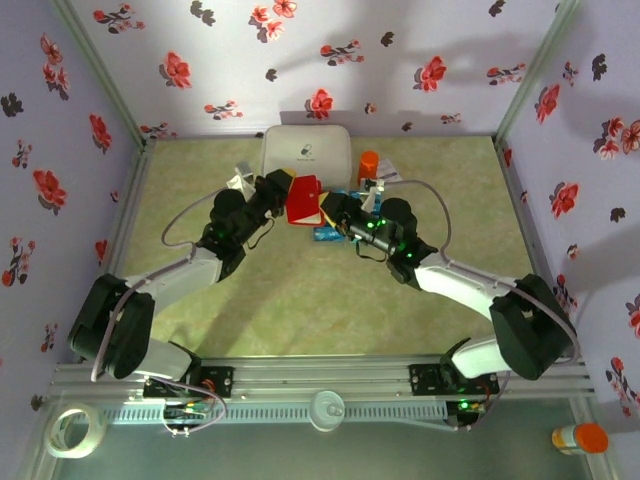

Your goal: Put the credit cards into the card holder

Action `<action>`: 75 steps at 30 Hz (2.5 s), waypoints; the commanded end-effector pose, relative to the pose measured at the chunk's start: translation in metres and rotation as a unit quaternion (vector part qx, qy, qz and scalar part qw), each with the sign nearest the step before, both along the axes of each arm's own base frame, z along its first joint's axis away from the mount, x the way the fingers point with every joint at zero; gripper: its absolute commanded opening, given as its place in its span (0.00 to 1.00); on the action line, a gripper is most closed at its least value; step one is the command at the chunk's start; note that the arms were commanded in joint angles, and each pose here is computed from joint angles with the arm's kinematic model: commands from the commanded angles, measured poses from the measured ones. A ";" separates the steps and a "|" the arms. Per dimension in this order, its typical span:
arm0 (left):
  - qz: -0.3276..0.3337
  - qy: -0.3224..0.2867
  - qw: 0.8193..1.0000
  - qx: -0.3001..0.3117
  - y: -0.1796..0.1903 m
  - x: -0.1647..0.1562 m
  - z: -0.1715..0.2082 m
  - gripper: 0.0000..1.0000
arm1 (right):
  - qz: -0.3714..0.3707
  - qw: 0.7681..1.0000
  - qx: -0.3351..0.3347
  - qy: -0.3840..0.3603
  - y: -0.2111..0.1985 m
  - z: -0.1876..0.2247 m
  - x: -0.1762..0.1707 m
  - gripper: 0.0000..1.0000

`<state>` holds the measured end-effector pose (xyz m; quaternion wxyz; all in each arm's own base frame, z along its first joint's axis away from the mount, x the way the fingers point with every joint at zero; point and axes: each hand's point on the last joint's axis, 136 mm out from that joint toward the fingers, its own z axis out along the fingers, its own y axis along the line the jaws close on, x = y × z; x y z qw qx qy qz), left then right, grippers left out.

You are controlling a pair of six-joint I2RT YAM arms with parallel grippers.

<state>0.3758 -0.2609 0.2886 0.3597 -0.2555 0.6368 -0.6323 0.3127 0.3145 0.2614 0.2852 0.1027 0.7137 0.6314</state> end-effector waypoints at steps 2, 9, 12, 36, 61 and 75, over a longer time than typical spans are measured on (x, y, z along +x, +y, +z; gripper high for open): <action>-0.009 -0.032 0.999 -0.027 -0.007 -0.002 0.027 0.00 | 0.028 0.999 0.026 -0.010 0.006 0.009 -0.005 0.40; -0.011 -0.030 0.999 -0.026 -0.010 -0.002 0.025 0.00 | 0.053 0.997 0.051 -0.012 0.014 0.012 -0.008 0.17; -0.009 -0.024 0.999 -0.023 -0.010 -0.001 0.018 0.00 | 0.066 0.996 0.052 -0.015 0.017 0.012 -0.010 0.04; 0.002 -0.004 0.998 0.067 0.017 -0.007 -0.029 1.00 | 0.040 0.998 0.046 0.015 -0.008 -0.017 -0.008 0.00; -0.196 0.067 0.700 0.684 -0.027 -0.059 -0.113 1.00 | 0.033 0.994 -0.061 0.086 -0.028 -0.125 -0.043 0.00; -0.192 0.082 0.639 0.741 -0.028 -0.063 -0.143 1.00 | 0.021 0.992 -0.079 0.097 -0.034 -0.139 -0.044 0.00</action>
